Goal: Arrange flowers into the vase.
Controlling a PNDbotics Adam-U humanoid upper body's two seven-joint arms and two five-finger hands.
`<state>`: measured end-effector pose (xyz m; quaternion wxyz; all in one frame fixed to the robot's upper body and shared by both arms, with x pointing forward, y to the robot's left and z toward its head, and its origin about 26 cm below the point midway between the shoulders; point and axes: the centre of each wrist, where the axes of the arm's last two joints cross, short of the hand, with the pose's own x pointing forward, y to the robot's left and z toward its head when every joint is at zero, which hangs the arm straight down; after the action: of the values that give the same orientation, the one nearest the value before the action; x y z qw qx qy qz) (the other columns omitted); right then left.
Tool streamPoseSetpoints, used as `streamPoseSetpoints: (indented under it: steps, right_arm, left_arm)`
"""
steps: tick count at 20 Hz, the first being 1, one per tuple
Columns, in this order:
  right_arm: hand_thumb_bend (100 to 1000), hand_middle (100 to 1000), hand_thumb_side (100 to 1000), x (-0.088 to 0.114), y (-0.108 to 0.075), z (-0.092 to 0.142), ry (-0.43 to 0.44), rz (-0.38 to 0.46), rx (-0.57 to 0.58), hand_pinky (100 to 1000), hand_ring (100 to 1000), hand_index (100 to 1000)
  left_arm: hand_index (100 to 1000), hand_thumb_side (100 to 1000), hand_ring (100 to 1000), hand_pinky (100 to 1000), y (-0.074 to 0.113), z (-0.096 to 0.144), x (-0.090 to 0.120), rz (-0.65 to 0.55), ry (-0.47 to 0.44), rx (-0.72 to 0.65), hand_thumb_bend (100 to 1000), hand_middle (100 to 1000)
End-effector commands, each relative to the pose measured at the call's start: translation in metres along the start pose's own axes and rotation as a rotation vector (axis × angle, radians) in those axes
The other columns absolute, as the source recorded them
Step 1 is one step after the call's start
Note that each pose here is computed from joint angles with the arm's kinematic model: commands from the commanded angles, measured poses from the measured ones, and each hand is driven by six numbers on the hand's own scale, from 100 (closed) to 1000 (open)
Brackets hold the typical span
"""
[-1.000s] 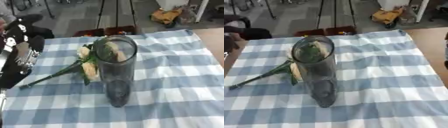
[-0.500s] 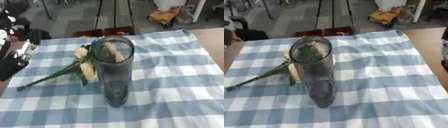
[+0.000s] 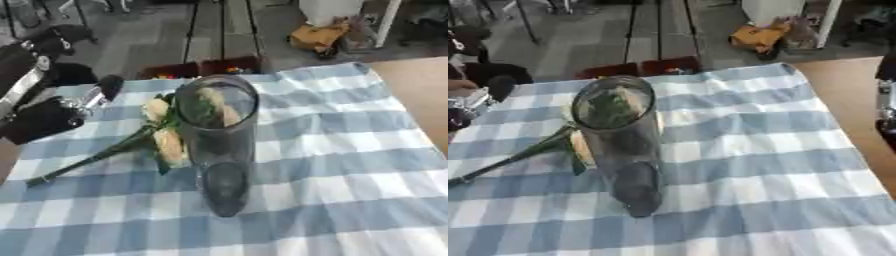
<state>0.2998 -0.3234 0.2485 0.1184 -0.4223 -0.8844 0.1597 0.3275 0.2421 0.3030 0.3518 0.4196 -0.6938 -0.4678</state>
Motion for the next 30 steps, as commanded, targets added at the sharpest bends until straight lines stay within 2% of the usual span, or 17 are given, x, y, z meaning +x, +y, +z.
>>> streamPoseSetpoints:
  steps: [1, 4, 12, 19, 22, 25, 30]
  right_arm:
    - [100, 639, 922, 0.003, -0.004, -0.005, -0.026, -0.001, -0.004, 833, 813, 812]
    - [100, 638, 921, 0.003, -0.004, -0.005, -0.026, -0.003, -0.003, 833, 812, 812]
    - [100, 637, 919, 0.003, -0.003, -0.004, -0.023, -0.005, 0.003, 834, 812, 812]
    - [100, 633, 916, 0.003, -0.002, -0.003, -0.019, -0.008, 0.01, 835, 812, 810]
    - [100, 632, 916, 0.004, -0.002, -0.002, -0.017, -0.01, 0.01, 835, 812, 810]
    - [100, 631, 914, 0.004, -0.002, -0.002, -0.014, -0.01, 0.008, 835, 809, 809]
    - [100, 628, 910, 0.004, -0.002, -0.002, -0.011, -0.011, 0.005, 836, 808, 808]
  left_arm:
    - [1000, 1000, 853, 668, 0.006, -0.01, -0.008, -0.036, 0.034, -0.099, 532, 945]
    - [1000, 999, 853, 677, 0.001, -0.021, -0.014, -0.04, 0.075, -0.188, 565, 949]
    - [1000, 924, 846, 673, -0.006, -0.042, -0.039, -0.084, 0.158, -0.378, 628, 955]
    - [1000, 898, 850, 699, -0.006, -0.054, -0.06, -0.2, 0.202, -0.502, 730, 934]
    - [1000, 878, 845, 691, -0.011, -0.059, -0.065, -0.236, 0.206, -0.516, 704, 923]
    - [1000, 832, 843, 683, -0.02, -0.062, -0.072, -0.234, 0.202, -0.524, 621, 920]
    - [1000, 794, 838, 675, -0.034, -0.066, -0.08, -0.216, 0.198, -0.545, 596, 914]
